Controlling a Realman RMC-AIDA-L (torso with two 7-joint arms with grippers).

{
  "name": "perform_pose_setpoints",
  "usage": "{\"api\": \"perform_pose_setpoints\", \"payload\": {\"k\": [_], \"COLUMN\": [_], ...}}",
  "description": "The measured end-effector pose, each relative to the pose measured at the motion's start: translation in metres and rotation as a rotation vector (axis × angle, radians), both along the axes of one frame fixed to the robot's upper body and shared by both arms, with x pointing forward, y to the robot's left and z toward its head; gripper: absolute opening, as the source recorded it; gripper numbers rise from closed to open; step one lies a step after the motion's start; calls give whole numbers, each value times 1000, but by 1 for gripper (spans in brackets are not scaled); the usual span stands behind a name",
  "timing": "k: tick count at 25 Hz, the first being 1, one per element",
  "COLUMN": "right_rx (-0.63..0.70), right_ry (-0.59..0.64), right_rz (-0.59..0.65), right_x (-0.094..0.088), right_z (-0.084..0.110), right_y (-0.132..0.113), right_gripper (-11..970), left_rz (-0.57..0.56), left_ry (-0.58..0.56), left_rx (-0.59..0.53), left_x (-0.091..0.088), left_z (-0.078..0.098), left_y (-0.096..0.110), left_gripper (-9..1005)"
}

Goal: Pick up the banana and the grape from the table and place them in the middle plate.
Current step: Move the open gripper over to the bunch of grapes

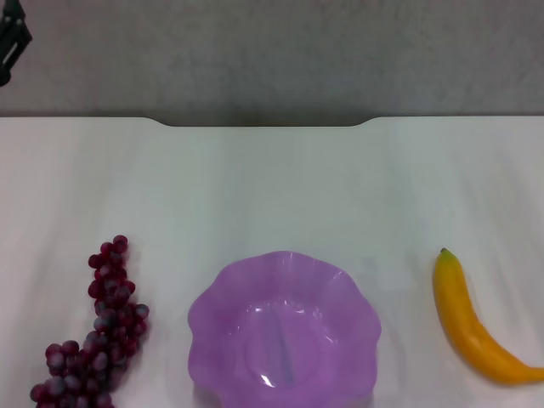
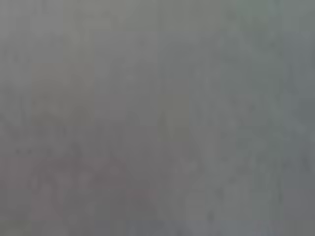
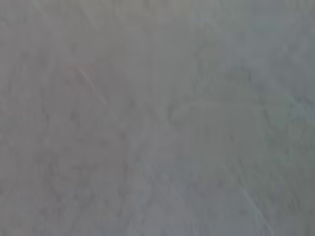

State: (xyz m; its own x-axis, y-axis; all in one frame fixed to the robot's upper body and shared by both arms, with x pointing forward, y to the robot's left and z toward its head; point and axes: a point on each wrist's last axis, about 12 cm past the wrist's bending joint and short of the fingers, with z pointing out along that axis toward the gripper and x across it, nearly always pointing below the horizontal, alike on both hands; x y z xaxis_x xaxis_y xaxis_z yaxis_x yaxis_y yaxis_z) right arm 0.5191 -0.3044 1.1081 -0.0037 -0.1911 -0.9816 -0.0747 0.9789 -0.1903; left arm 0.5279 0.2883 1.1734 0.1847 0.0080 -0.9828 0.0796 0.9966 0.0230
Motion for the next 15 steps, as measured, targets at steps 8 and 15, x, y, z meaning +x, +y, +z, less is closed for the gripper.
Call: {"api": "perform_pose_setpoints", "payload": {"k": [8, 15], "right_rx": [85, 87], "right_ry": [201, 263], "right_rz": [-71, -64], "right_x": [10, 12], "right_z": [8, 17], "right_y": [-12, -6], "right_gripper": [757, 757], "left_rz": [28, 51], "left_ry": [254, 435], "left_rx": [3, 23], "left_x": [2, 6], "left_z": [20, 33], "left_y": [6, 12], "left_gripper": [860, 857]}}
